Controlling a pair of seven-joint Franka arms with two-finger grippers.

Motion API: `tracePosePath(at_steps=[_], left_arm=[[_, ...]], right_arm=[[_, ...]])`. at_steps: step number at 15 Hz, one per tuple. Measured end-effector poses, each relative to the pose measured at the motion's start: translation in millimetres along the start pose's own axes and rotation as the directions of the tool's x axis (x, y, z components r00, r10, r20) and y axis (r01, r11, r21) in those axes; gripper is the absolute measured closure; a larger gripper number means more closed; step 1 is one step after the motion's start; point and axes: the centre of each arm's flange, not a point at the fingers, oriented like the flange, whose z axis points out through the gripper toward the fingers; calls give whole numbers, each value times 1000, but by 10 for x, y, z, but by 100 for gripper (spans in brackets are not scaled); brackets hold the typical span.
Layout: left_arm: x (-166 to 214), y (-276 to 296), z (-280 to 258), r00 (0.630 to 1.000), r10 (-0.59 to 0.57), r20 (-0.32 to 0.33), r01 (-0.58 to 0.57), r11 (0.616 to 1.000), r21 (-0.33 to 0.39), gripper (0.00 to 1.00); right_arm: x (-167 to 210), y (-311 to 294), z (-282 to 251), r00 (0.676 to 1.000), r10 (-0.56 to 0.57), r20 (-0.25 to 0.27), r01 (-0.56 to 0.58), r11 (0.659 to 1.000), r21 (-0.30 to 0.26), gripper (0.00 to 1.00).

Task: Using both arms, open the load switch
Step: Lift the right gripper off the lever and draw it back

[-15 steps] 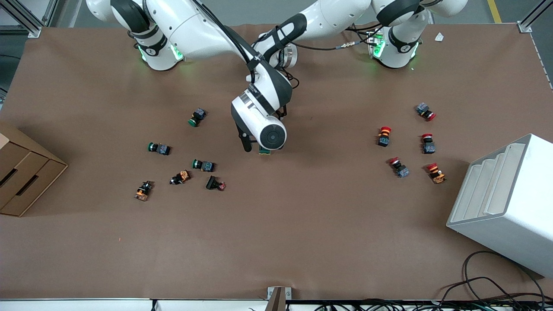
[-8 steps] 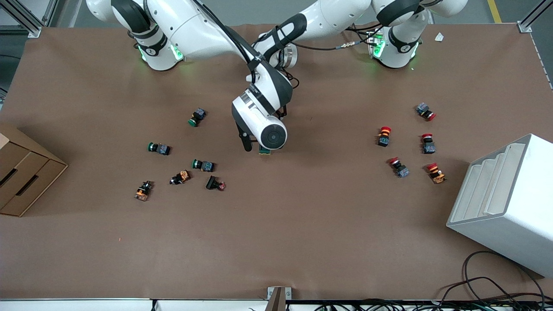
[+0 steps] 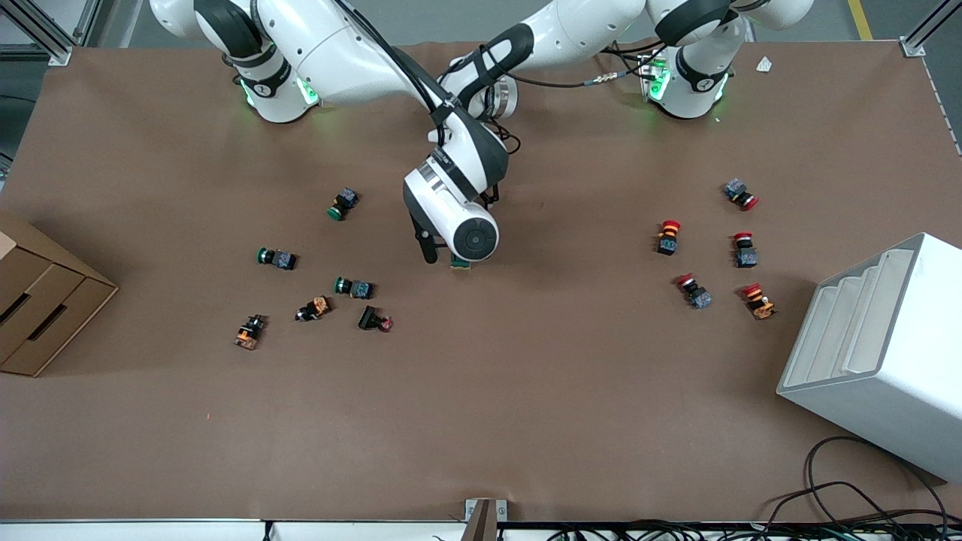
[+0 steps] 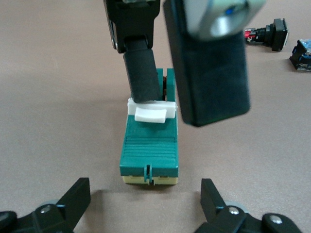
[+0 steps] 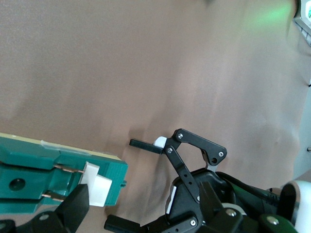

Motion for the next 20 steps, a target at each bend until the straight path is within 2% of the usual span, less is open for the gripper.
tracePosePath(at_steps=[6,8,10,14,15,17,20], left_arm=[[1,0,0,1000,1,0,-1,1000,0,0],[2,0,1,1000,1,0,-1,1000,0,0],[2,-1,2,1000,0,0,0,1000,0,0],[3,-1,3,1000,0,0,0,1000,0,0],[5,0,3,1000,3,0,-3,1000,0,0],[26,12,1,1000,11,9,-11,1000,10,0],[177,77,-22,998,12,65,-16,997,71,0]], right_arm=[[-6,-1,18,1000,-1,-6,1,1000,2,0],[17,-11,15,1000,-1,-24,1,1000,10,0],[68,-37,-37,999,-15,-34,16,1000,25,0],[353,-111,-437,994,-105,-5,105,991,87,0],[522,-136,-576,989,-151,-1,150,983,106,0],[942,-146,-922,959,-280,-33,282,947,155,0],[1688,13,-1527,874,-473,-112,486,848,210,0]])
